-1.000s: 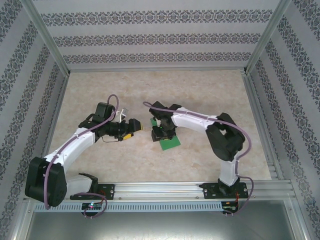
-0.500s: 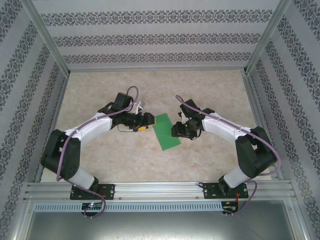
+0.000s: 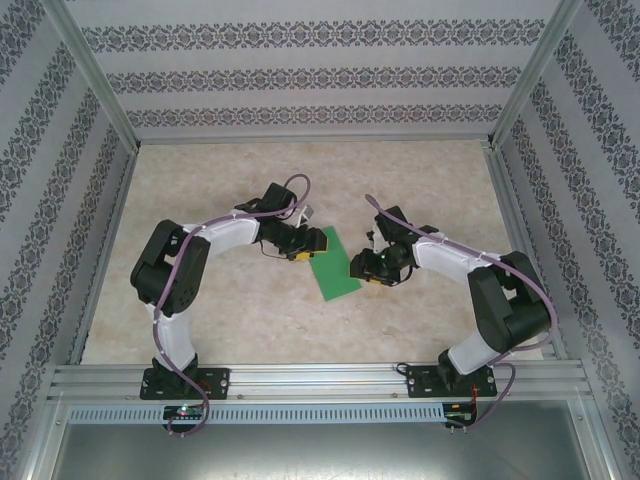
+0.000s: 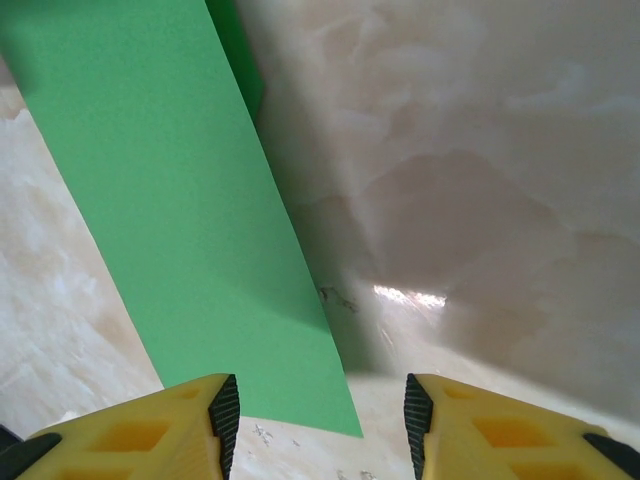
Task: Fold a paper plane with a square sheet of paper (pick it up from the middle)
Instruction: Third fold the triangle at the center of the table.
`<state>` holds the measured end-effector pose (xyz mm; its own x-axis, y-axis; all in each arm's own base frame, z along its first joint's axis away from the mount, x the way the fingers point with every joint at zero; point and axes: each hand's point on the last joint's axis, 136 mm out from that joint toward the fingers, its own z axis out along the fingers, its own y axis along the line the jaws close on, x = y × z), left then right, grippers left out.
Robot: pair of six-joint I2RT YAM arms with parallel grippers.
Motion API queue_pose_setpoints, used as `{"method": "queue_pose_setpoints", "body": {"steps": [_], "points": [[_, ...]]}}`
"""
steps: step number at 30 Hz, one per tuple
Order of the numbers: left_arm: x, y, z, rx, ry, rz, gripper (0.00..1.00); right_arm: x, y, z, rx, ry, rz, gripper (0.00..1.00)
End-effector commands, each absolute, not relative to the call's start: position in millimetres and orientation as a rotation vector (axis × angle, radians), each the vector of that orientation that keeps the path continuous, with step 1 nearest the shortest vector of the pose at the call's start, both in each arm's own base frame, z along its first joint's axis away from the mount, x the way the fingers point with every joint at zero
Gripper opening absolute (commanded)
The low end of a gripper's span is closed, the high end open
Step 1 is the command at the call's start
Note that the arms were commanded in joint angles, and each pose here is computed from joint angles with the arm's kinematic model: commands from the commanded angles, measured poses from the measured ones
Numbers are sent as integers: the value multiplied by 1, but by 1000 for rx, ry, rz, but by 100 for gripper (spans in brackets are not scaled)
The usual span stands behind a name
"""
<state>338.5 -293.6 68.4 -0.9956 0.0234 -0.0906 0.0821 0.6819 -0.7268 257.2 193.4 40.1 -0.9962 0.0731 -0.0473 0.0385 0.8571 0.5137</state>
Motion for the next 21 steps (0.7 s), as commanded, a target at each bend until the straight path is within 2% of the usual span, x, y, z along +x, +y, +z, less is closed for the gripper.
{"method": "queue_pose_setpoints", "body": {"steps": [1, 6, 21], "points": [[336, -299, 61, 161, 2838, -1186, 56, 256, 199, 33, 56, 2970, 889, 49], [334, -298, 46, 168, 2877, -1160, 56, 257, 200, 25, 54, 2989, 901, 48], [329, -292, 31, 182, 2923, -1121, 56, 254, 217, 46, 44, 2913, 1105, 40]]}}
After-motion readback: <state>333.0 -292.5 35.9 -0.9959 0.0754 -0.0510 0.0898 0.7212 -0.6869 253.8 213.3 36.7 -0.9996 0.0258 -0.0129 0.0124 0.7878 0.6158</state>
